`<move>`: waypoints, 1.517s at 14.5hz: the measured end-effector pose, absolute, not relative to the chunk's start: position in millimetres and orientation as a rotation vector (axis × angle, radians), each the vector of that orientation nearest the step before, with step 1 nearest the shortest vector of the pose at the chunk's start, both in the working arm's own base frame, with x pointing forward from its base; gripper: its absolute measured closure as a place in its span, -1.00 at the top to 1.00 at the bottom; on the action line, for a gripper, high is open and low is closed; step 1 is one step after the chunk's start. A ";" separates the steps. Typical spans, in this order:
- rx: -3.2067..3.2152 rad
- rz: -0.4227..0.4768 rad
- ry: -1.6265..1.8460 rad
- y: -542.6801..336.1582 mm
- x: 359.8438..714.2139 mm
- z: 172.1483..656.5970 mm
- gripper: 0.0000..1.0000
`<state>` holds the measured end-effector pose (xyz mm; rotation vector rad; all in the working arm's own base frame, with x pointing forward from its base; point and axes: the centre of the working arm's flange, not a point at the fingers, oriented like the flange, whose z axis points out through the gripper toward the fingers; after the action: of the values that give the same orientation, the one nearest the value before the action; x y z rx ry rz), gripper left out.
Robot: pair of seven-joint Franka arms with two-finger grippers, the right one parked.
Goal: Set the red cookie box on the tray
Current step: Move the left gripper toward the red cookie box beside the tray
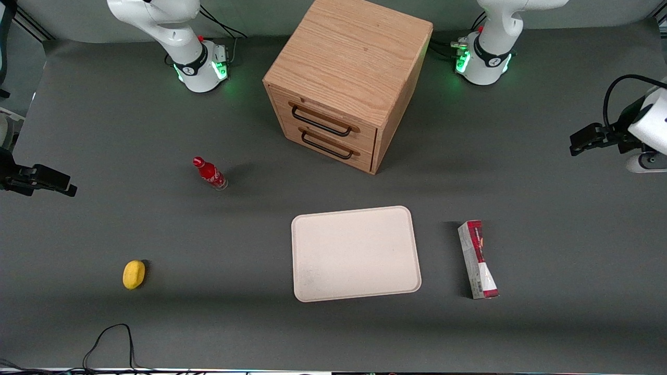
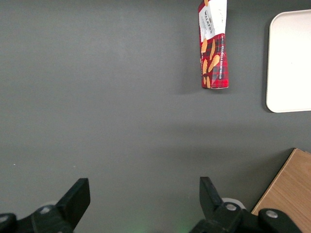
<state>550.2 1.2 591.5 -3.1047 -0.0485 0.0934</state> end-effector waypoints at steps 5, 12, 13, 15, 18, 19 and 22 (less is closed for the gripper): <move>-3.104 0.101 -0.058 3.5 551.9 590.7 1.00; -3.100 0.161 -0.051 0.3 551.2 588.0 1.00; -3.102 0.164 -0.039 -6.1 551.3 592.4 1.00; -3.097 0.186 -0.086 -34.3 555.1 603.3 1.00; -3.098 0.186 -0.136 -103.4 571.7 611.8 1.00; -3.101 0.186 -0.130 -120.1 577.1 610.2 1.00; -3.117 0.200 -0.135 -127.8 587.9 604.1 1.00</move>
<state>587.9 -127.8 604.1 -3.1173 -0.1346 0.2001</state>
